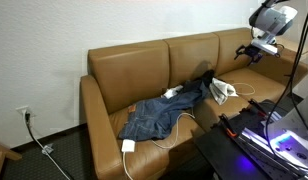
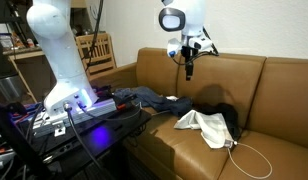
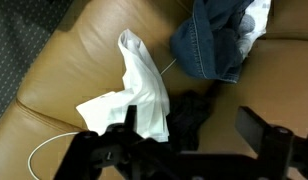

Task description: Take the cloth and put it on the shoulder of the couch

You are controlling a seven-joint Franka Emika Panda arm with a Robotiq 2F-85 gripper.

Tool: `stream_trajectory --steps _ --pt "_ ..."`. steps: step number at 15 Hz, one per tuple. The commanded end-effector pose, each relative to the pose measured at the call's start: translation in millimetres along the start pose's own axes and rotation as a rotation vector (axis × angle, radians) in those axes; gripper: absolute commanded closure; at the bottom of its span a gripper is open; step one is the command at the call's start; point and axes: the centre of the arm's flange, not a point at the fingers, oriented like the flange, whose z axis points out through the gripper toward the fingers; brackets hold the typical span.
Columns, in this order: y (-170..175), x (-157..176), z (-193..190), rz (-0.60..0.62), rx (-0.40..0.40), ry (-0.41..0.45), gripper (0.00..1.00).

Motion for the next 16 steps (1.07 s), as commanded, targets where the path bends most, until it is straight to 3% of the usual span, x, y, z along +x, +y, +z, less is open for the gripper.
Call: stream_trajectory --steps 1,5,8,11,16 --pt "-4 3 1 -0.002 0.0 -0.011 0.0" --pt "-16 9 -21 -0.008 0.033 -0.008 0.0" --pt "4 36 34 0.099 -0.024 -0.078 0.0" --pt "27 40 87 0.177 -0.084 -0.115 0.0" --pt "53 45 153 0.224 -0.086 -0.166 0.0"
